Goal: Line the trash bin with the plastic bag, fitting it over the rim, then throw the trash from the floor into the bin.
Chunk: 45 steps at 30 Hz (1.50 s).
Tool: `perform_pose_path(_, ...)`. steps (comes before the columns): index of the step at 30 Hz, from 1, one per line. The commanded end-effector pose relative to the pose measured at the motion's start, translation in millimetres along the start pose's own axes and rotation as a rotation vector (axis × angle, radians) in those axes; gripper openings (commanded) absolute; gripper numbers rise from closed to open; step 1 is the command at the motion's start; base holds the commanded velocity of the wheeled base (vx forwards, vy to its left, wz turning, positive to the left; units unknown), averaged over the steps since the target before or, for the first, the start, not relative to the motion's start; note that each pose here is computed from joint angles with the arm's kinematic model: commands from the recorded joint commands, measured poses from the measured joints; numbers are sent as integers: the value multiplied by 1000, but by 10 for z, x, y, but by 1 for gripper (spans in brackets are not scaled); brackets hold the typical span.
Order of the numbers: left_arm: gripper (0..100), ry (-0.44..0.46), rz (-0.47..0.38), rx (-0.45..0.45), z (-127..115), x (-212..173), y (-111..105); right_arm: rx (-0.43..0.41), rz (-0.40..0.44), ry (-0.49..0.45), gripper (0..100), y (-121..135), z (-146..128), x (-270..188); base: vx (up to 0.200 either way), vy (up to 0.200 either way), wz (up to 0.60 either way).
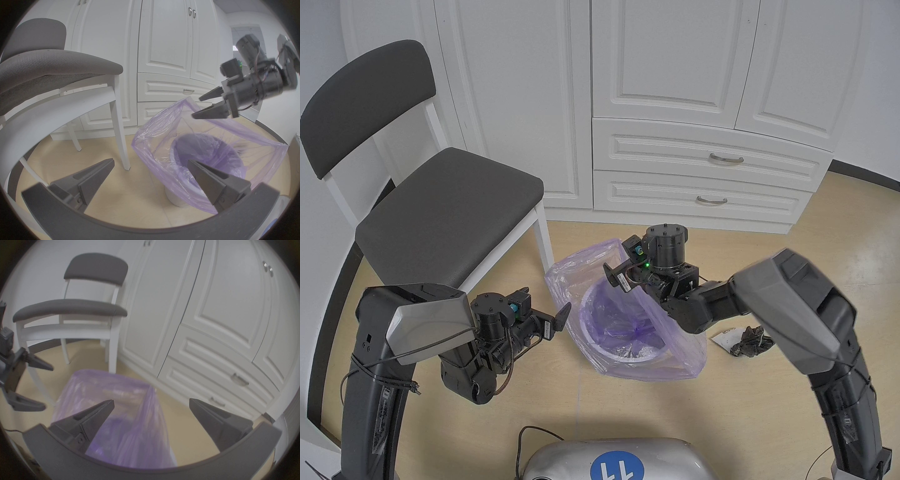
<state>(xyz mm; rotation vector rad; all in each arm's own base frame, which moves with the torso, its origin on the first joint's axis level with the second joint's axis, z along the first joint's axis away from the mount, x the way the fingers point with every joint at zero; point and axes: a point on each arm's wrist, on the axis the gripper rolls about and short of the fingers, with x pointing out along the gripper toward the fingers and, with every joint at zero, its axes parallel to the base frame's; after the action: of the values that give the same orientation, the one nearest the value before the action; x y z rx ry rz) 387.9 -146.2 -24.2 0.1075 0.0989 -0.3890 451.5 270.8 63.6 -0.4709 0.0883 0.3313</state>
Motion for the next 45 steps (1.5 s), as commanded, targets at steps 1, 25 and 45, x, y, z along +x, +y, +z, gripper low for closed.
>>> perform_pose_path(1,100,10,-6,2,48,-74,-16,118,24,163,100,-255,789,-868,0,0,0)
perform_pose_path(25,100,71,-24,59,187,-458,-57,-241,-56,520,100,774,-38,-1502,0,0,0)
perform_pose_path(45,100,41,2,54,307,-491,60,-263,-168,571,0,519,-207,-1102,0,0,0)
